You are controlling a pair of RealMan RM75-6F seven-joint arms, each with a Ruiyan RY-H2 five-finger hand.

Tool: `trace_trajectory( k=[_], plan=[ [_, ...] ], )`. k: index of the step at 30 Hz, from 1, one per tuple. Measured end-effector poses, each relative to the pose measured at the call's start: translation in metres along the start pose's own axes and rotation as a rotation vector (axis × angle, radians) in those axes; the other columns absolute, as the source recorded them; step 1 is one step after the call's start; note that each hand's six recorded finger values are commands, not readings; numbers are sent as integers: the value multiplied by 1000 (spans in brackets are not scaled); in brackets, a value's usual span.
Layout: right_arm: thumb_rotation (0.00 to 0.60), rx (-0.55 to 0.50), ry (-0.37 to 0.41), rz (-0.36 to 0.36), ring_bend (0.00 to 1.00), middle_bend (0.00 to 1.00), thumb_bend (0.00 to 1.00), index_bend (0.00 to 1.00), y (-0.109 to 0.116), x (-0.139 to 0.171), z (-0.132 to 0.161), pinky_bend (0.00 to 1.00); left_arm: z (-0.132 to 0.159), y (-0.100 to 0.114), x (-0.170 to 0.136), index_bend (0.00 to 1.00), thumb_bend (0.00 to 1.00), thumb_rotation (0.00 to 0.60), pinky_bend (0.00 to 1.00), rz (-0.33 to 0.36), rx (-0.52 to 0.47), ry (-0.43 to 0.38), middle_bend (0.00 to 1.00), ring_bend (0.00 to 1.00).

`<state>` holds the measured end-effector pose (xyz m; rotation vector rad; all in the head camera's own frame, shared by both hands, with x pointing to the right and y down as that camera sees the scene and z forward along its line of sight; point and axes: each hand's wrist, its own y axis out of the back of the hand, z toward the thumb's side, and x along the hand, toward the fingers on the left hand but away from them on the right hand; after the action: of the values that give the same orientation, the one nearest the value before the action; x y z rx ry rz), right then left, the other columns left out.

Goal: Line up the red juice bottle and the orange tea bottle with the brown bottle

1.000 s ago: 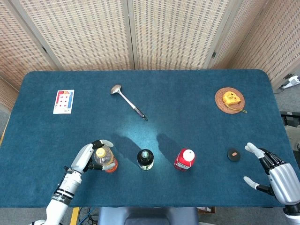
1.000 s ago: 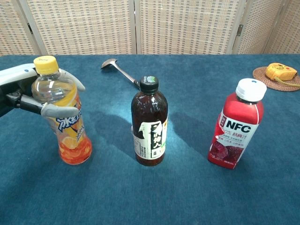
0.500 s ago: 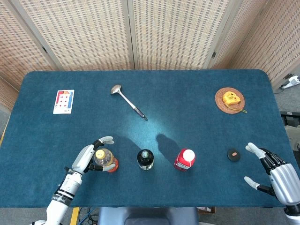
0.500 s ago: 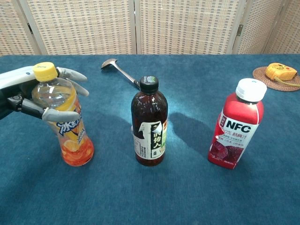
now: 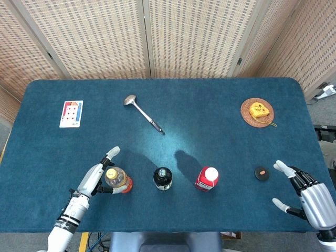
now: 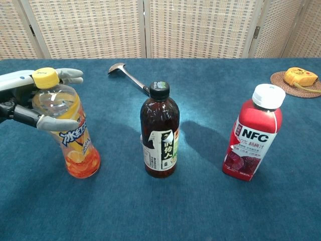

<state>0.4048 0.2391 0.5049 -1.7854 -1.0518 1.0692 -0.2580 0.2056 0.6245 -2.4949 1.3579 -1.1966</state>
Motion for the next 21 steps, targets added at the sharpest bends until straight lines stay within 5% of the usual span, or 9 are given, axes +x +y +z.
trace_trajectory(
  k=[10, 21],
  plan=[
    [600, 2, 0, 5, 225, 260, 0, 116, -2, -1, 1, 401, 3, 9, -12, 0, 40, 600, 207, -27, 36, 22, 0, 39],
    [600, 18, -9, 3, 225, 260, 0, 116, -2, 0, -1, 401, -17, 34, -38, 0, 39, 600, 208, 45, 299, 59, 0, 35]
  ],
)
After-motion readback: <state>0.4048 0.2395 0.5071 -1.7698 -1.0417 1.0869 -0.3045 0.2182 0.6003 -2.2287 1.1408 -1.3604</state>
